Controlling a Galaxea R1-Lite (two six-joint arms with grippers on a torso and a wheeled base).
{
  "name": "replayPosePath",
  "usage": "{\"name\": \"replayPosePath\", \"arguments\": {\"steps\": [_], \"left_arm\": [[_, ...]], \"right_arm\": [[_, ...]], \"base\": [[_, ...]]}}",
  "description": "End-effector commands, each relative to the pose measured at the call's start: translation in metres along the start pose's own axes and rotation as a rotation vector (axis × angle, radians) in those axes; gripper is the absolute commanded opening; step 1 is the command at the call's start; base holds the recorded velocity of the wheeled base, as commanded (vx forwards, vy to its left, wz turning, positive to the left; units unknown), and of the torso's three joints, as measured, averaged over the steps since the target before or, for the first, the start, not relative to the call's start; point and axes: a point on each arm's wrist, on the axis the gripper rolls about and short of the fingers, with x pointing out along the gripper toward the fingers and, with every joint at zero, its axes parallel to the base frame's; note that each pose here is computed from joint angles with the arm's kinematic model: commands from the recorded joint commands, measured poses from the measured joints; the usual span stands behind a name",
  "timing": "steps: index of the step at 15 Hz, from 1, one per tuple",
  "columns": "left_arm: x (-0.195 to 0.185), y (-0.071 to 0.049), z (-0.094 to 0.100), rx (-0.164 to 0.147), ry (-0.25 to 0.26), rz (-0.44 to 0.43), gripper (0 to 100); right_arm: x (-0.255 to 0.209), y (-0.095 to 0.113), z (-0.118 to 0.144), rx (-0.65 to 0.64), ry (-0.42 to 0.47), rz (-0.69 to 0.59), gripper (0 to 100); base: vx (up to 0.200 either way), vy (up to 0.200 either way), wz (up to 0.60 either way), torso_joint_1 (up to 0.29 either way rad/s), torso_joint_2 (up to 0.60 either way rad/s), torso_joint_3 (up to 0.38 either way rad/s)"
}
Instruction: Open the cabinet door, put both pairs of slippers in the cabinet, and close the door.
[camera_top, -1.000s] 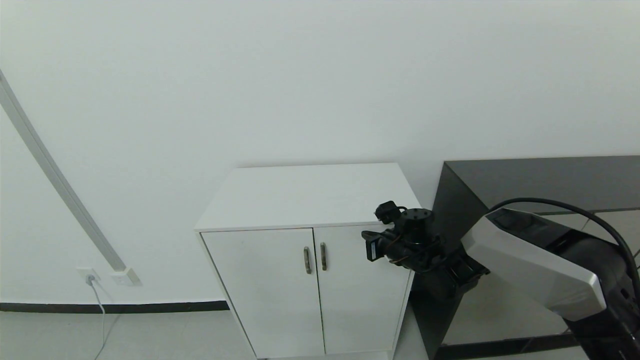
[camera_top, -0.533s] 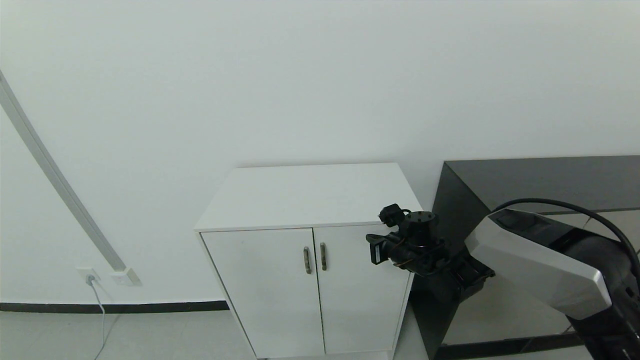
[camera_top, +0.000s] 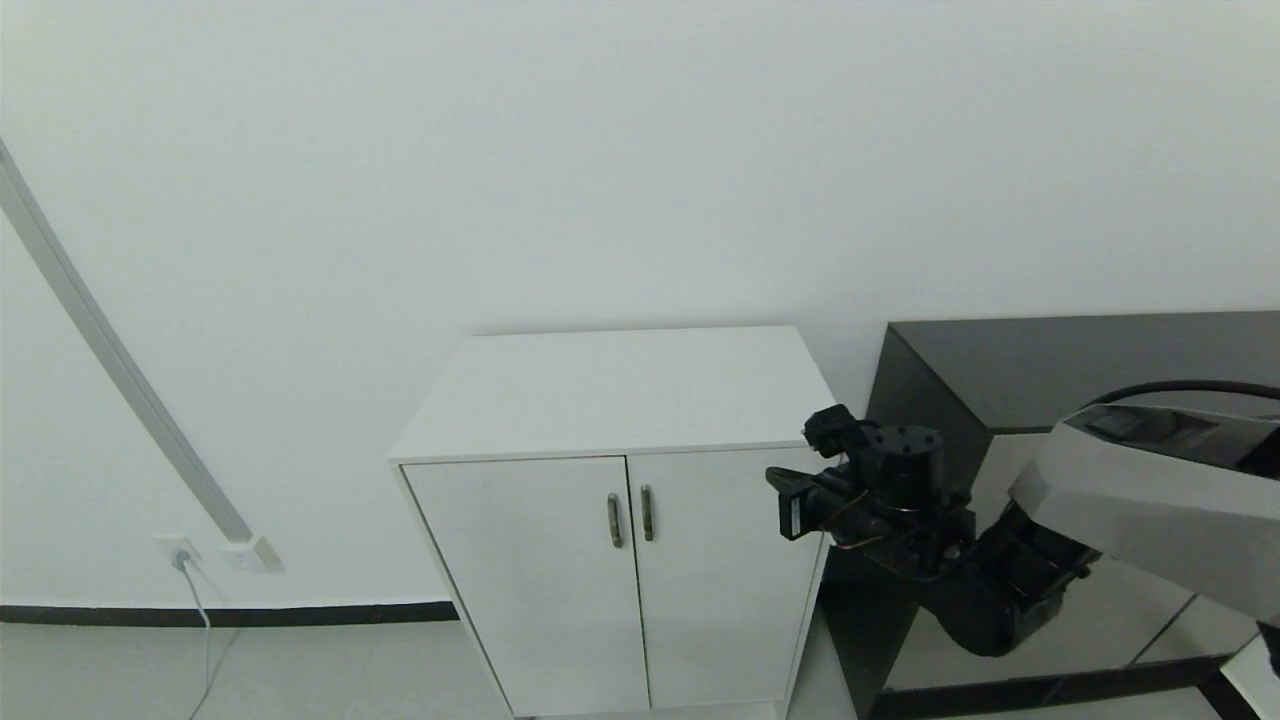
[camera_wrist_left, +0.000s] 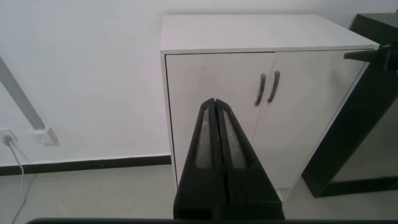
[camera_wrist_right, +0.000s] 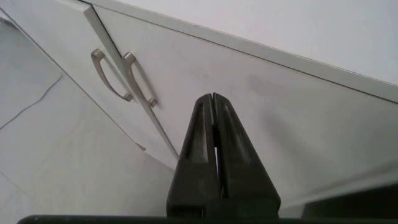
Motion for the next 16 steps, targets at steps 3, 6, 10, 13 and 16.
{"name": "replayPosePath", "arguments": {"steps": [3,6,10,13,16], "left_arm": [[0.0,0.0,0.0,-0.001,0.001,0.002,0],[0.0,0.0,0.0,-0.003,0.001,0.002,0],[0.0,0.0,0.0,-0.004,0.001,0.002,0],[0.0,0.0,0.0,-0.004,0.001,0.002,0],[0.0,0.0,0.0,-0.003,0.001,0.002,0]], "right_arm": [[-0.071,-0.027,0.026,0.01,-0.074,-0.179,0],[-0.119,-0.054,0.03,-0.008,-0.1,-0.333,0],[-0.188,-0.081,0.021,0.021,-0.066,-0.522,0],[-0.225,-0.077,0.018,0.007,-0.063,-0.576,0],[-0.255,-0.06,0.017,-0.033,-0.074,-0.569,0]], "base": [[0.0,0.0,0.0,0.0,0.0,0.0],[0.0,0.0,0.0,0.0,0.0,0.0],[0.0,0.0,0.0,0.0,0.0,0.0],[0.0,0.0,0.0,0.0,0.0,0.0],[0.0,0.0,0.0,0.0,0.0,0.0]]}}
